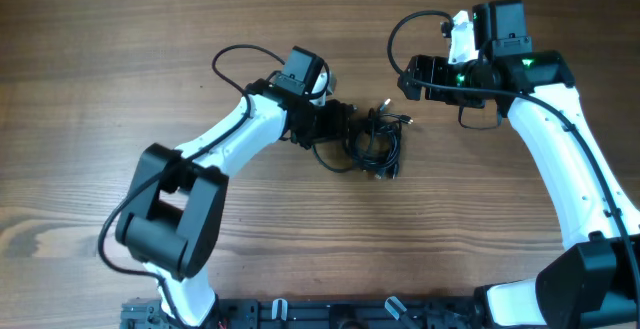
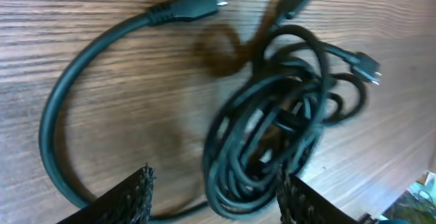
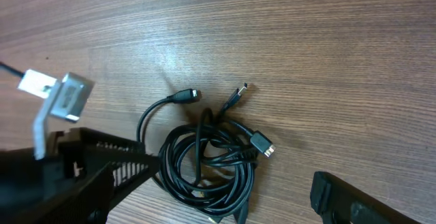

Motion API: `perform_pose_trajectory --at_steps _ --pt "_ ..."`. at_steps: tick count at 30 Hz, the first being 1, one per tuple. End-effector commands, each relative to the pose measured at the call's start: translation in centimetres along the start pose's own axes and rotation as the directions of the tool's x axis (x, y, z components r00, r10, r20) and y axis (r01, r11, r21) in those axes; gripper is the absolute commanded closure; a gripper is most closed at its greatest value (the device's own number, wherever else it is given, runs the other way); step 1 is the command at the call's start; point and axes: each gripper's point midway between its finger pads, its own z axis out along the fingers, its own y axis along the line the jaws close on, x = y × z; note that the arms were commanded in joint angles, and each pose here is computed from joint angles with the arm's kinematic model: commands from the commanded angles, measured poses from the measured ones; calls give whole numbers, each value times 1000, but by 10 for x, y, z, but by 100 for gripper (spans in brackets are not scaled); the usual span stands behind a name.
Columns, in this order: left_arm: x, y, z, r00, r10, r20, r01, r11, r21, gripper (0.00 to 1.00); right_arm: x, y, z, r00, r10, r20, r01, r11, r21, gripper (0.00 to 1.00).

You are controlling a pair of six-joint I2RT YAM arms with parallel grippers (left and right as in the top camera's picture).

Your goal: Untangle cables

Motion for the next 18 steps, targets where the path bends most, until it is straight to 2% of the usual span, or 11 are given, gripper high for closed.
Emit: perform_pose_trajectory --at_steps 1,5,14,18 --pt "0 7 15 1000 -14 -3 14 1000 -19 40 -3 6 -2 1000 -27 8 28 999 -21 5" --pt "-4 2 18 1000 7 14 -8 1000 1 40 -1 3 5 1000 -21 -12 21 1000 -16 5" --pt "2 9 35 1000 8 -18 -8 1000 -11 53 2 1 9 1000 -18 -24 17 1000 -14 5" --pt "12 0 42 995 95 -42 -96 995 0 55 1 1 9 1000 -18 -23 18 1000 -14 5"
